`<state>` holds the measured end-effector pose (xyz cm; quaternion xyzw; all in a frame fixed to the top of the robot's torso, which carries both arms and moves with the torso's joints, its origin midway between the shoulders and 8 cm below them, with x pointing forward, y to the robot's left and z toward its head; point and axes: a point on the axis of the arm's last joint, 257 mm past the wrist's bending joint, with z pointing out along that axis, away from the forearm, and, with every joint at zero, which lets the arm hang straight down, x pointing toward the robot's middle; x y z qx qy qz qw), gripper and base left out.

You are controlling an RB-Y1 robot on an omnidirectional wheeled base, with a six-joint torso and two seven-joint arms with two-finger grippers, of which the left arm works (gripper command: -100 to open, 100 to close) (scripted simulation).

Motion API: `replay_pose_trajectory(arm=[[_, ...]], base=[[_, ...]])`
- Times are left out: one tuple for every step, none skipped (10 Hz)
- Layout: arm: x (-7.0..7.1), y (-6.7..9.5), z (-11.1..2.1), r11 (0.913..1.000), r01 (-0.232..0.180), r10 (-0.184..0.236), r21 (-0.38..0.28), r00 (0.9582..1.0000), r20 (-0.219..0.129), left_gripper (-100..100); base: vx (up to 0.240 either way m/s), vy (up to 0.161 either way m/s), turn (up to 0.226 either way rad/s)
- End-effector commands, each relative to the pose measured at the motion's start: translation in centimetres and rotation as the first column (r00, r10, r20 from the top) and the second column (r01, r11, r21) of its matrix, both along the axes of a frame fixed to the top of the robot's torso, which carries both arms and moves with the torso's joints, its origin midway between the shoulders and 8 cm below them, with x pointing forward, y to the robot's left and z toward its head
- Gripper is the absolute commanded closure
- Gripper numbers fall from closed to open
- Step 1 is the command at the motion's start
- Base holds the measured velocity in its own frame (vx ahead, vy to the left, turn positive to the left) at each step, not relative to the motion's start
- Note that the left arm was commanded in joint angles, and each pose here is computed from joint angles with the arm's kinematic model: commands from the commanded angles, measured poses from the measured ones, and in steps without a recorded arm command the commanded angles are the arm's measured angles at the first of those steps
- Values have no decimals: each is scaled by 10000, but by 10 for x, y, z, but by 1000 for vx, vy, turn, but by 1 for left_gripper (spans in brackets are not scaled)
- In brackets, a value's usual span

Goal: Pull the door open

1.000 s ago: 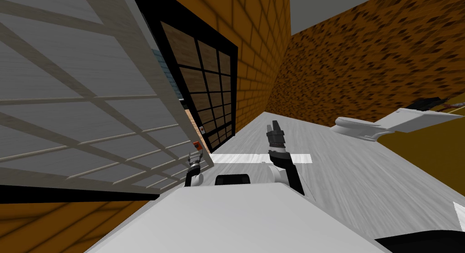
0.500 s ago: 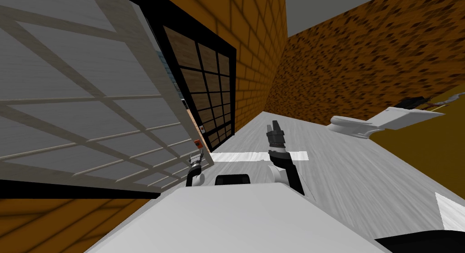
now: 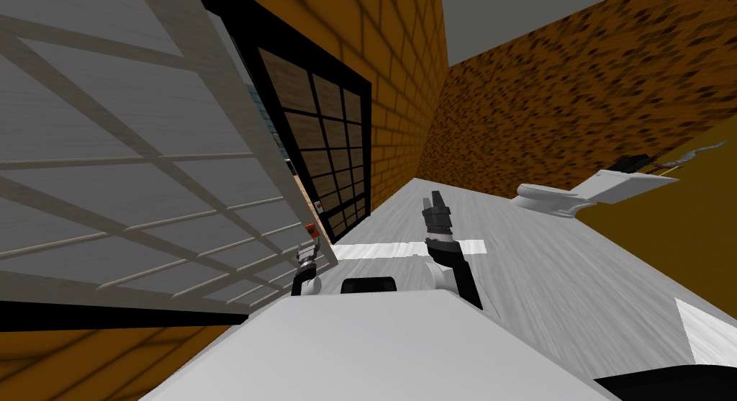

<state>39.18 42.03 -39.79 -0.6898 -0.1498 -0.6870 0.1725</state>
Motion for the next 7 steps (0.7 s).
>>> replay_pose_trajectory(arm=[[-9, 13, -1, 9999, -99, 99, -20, 10000, -2, -100], [-15, 24, -2, 9998, -178, 178, -20, 9998, 1, -100], [-21, 35, -1, 9997, -254, 254, -19, 9997, 7, -100], [-24, 40, -1, 9996, -290, 290, -18, 9996, 10, -100], [-29, 48, -1, 9994, -351, 351, -16, 9994, 18, -100], [-34, 57, 0, 9991, -412, 412, -13, 9991, 26, -100], [-31, 51, -1, 9993, -373, 373, 3, 9993, 15, -100]], base=[[206, 39, -70], [203, 58, -64], [212, 39, -81], [182, 1, -51], [146, -7, -56], [148, 25, -65], [66, 17, -3]])
